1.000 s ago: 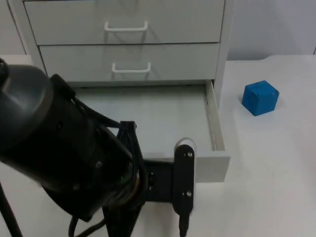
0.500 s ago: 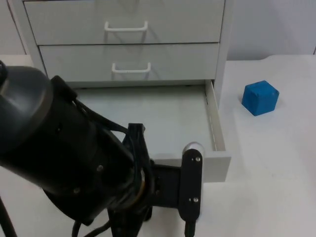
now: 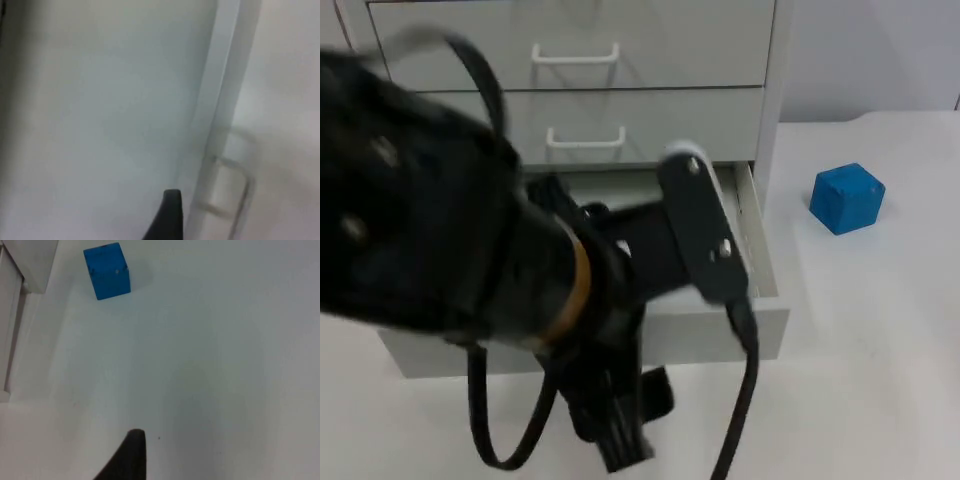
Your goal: Open the drawer with the left hand, place the block into the drawer with the right hand, then close the drawer with the left hand.
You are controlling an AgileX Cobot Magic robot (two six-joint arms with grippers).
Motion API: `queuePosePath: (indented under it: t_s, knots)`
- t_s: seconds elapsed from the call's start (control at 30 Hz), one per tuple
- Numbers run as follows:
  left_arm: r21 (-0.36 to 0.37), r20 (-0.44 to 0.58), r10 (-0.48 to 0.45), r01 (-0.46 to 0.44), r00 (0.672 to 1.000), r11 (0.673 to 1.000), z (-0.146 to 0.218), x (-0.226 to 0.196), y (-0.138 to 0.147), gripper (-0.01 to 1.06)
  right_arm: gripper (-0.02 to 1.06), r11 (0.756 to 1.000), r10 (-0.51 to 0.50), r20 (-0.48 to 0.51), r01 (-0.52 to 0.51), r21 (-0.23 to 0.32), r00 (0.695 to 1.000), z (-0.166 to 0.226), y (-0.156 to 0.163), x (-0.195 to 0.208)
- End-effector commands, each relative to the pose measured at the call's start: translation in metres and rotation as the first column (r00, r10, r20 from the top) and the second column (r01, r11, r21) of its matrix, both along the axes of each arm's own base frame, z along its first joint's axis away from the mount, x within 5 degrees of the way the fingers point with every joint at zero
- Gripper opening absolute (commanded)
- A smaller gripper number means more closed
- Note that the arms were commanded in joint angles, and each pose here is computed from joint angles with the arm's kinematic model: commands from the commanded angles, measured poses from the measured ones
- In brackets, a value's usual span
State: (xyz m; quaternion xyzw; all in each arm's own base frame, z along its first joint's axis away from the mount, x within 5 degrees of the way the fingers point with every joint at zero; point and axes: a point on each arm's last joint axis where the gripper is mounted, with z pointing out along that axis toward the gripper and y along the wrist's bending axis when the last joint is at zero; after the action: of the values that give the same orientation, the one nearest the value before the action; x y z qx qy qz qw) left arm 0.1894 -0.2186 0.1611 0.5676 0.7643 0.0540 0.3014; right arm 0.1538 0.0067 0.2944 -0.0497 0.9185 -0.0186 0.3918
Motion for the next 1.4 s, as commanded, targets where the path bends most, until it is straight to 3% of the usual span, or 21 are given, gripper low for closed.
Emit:
queuePosePath:
  t_s: [0.0, 0.1, 0.23, 0.33, 0.4, 0.43, 0.5, 0.57, 0.6, 0.63, 0.67, 0.73, 0.77, 0.8, 0.83, 0.93, 1.03, 1.17, 1.37]
  knots:
    - [-0.087, -0.054, 0.05, -0.055, 0.997, 0.995, 0.014, -0.007, 0.0, 0.79, 1.05, 1.0, -0.006, 0.018, 0.006, 0.0, 1.0, 0.002, -0.001, 0.001]
    - [-0.187, -0.092, 0.122, -0.138, 0.988, 0.973, 0.039, -0.01, 0.011, 0.79, 1.05, 1.0, -0.006, 0.018, 0.006, 0.0, 1.0, 0.002, -0.001, 0.001]
    - [-0.213, -0.11, 0.205, -0.225, 0.973, 0.951, 0.049, -0.005, 0.024, 0.79, 1.05, 1.0, -0.013, 0.016, 0.012, 0.006, 1.0, 0.001, -0.001, 0.0]
    - [-0.235, -0.138, 0.328, -0.353, 0.934, 0.906, 0.057, 0.006, 0.046, 0.79, 1.05, 1.0, -0.013, 0.012, 0.013, 0.006, 1.0, 0.001, -0.001, 0.0]
    - [-0.252, -0.158, 0.433, -0.46, 0.887, 0.851, 0.066, 0.014, 0.067, 0.79, 1.05, 1.0, -0.013, 0.008, 0.013, 0.006, 1.0, 0.001, -0.001, 0.0]
    - [-0.252, -0.158, 0.433, -0.46, 0.887, 0.851, 0.066, 0.014, 0.067, 0.79, 1.05, 1.0, -0.013, 0.008, 0.013, 0.006, 1.0, 0.001, -0.001, 0.0]
    - [-0.275, -0.193, 0.538, -0.572, 0.82, 0.773, 0.074, 0.02, 0.09, 0.79, 1.05, 1.0, -0.013, 0.003, 0.013, 0.005, 1.0, 0.001, -0.001, 0.0]
    - [-0.309, -0.227, 0.637, -0.675, 0.736, 0.67, 0.086, 0.023, 0.116, 0.79, 1.05, 1.0, -0.014, 0.001, 0.014, 0.005, 1.0, 0.0, -0.001, -0.001]
    - [-0.309, -0.227, 0.637, -0.675, 0.736, 0.67, 0.086, 0.023, 0.116, 0.79, 1.05, 1.0, -0.014, 0.001, 0.014, 0.005, 1.0, 0.0, -0.001, -0.001]
    - [-0.334, -0.248, 0.701, -0.738, 0.668, 0.586, 0.094, 0.023, 0.137, 0.79, 1.05, 1.0, -0.014, 0.001, 0.014, 0.008, 1.0, 0.0, -0.001, -0.001]
    - [-0.34, -0.255, 0.715, -0.752, 0.651, 0.564, 0.096, 0.023, 0.141, 0.79, 1.05, 1.0, -0.014, 0.001, 0.014, 0.008, 1.0, 0.0, -0.001, -0.001]
    - [-0.385, -0.282, 0.779, -0.809, 0.561, 0.443, 0.108, 0.02, 0.169, 0.79, 1.05, 1.0, -0.014, 0.001, 0.014, 0.011, 1.0, 0.0, -0.001, -0.001]
    - [-0.393, -0.289, 0.782, -0.813, 0.553, 0.429, 0.111, 0.018, 0.172, 0.79, 1.05, 1.0, -0.014, 0.001, 0.014, 0.013, 1.0, 0.0, -0.001, -0.001]
    - [-0.413, -0.3, 0.797, -0.825, 0.524, 0.387, 0.116, 0.015, 0.182, 0.79, 1.05, 1.0, -0.014, 0.001, 0.014, 0.013, 1.0, 0.0, -0.001, -0.001]
    - [-0.413, -0.3, 0.797, -0.825, 0.524, 0.387, 0.116, 0.015, 0.182, 0.79, 1.05, 1.0, -0.014, 0.001, 0.014, 0.013, 1.0, 0.0, -0.001, -0.001]
    - [-0.455, -0.333, 0.808, -0.833, 0.486, 0.313, 0.128, 0.003, 0.198, 0.79, 1.05, 1.0, -0.014, 0.0, 0.014, 0.015, 1.0, 0.0, -0.001, -0.001]
    - [-0.464, -0.343, 0.799, -0.828, 0.495, 0.314, 0.132, -0.003, 0.2, 0.79, 1.05, 1.0, -0.014, 0.0, 0.014, 0.015, 1.0, 0.0, -0.001, -0.001]
    - [-0.461, -0.348, 0.764, -0.809, 0.543, 0.364, 0.138, -0.015, 0.198, 0.79, 1.05, 1.0, -0.015, 0.0, 0.015, 0.017, 1.0, 0.0, -0.001, -0.001]
    - [-0.506, -0.353, 0.722, -0.77, 0.596, 0.388, 0.15, -0.035, 0.194, 0.79, 1.05, 1.0, -0.016, -0.01, 0.016, 0.025, 1.0, 0.0, 0.0, -0.001]
